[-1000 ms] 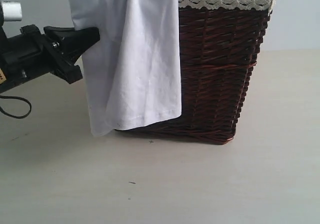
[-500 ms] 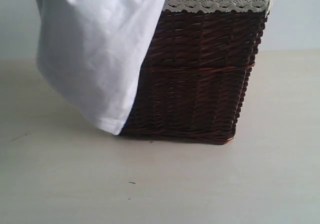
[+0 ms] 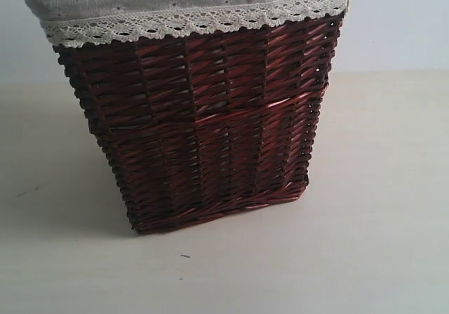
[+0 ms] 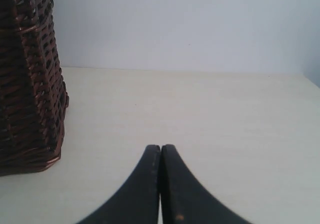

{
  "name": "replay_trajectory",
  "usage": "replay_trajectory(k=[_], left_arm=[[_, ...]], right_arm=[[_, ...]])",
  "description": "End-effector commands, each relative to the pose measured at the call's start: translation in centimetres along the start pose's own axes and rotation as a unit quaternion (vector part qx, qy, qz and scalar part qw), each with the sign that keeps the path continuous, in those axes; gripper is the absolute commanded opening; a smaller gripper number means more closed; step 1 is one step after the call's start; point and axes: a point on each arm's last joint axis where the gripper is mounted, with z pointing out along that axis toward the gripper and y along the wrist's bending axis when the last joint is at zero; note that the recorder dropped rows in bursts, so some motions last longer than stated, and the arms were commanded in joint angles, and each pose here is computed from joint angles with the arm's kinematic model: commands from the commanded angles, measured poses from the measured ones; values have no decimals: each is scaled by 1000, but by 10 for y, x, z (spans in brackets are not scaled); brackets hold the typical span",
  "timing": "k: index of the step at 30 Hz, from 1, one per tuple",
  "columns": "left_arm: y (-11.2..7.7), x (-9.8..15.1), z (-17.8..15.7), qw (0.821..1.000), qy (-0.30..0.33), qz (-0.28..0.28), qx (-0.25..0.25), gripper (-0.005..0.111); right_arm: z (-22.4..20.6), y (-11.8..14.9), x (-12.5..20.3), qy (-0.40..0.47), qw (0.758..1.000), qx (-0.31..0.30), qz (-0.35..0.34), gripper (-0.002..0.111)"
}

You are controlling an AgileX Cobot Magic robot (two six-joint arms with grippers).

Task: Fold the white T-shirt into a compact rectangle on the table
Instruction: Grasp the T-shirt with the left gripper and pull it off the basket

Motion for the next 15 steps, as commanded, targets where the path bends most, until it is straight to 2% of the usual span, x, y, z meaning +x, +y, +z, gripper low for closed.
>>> replay_trajectory(k=[1, 3, 5, 8, 12, 15], left_arm=[[-6, -70, 5, 996, -90, -8, 12, 0], [-11, -100, 2, 993, -112, 30, 13, 0], [-12, -127, -4, 991, -117, 61, -7, 0], [-15, -156, -17, 989, -107, 91, -35, 0], [-18, -171, -31, 989, -98, 92, -52, 0], [-22, -178, -36, 992, -106, 53, -42, 0]], right_arm=[[0, 0, 1, -3, 1000, 4, -2, 0], [0, 0, 1, -3, 1000, 4, -2, 0], [0, 0, 1, -3, 1000, 4, -2, 0], [0, 0, 1, -3, 1000, 4, -1, 0], [0, 0, 1, -3, 1000, 4, -1, 0], [0, 0, 1, -3, 1000, 4, -1, 0]])
